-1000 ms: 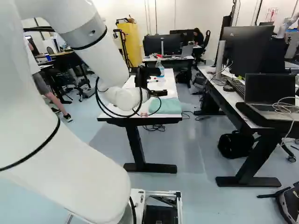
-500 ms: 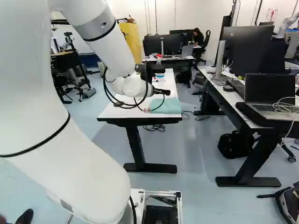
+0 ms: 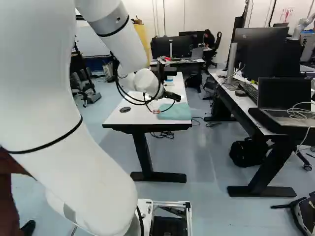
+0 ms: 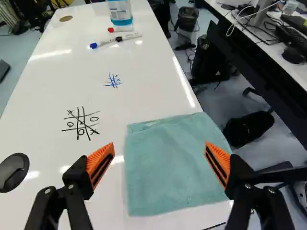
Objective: Clean the table with the green towel
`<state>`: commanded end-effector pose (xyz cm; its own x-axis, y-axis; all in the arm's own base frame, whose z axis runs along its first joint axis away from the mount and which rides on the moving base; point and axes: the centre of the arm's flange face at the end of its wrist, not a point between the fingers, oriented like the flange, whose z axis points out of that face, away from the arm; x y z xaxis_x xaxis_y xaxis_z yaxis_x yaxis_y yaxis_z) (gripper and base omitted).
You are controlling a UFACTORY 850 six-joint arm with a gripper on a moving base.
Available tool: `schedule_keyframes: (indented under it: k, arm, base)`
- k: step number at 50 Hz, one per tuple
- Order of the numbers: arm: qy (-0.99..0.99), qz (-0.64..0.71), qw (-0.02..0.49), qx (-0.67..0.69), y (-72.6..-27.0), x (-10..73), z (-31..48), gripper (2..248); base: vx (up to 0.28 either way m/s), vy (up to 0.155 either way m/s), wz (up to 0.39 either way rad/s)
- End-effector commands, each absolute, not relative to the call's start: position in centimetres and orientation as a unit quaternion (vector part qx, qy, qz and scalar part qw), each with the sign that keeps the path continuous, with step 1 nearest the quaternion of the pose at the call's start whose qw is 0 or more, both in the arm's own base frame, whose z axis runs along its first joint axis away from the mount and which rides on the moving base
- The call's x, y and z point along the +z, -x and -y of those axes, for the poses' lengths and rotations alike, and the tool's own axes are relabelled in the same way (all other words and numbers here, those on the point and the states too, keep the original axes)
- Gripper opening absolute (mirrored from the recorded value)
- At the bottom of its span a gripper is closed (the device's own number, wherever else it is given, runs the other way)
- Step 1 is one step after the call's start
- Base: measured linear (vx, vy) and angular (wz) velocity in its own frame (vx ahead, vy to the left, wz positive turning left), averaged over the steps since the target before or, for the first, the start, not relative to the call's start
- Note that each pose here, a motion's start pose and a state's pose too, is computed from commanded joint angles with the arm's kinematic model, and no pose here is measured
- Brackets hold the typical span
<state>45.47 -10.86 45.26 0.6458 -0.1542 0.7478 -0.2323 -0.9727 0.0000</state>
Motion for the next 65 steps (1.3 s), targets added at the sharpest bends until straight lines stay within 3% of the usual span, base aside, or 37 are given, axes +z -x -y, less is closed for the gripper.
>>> schedule_keyframes:
  k: [32,65]
  arm:
    - [-0.955,0.124,0.035,0.267,-49.2,44.2,13.0,247]
    - [-0.953,0.128,0.036,0.271,-51.3,44.1,14.1,247]
  base:
    - [0.000,0.000,0.000]
    - [0.000,0.000,0.000]
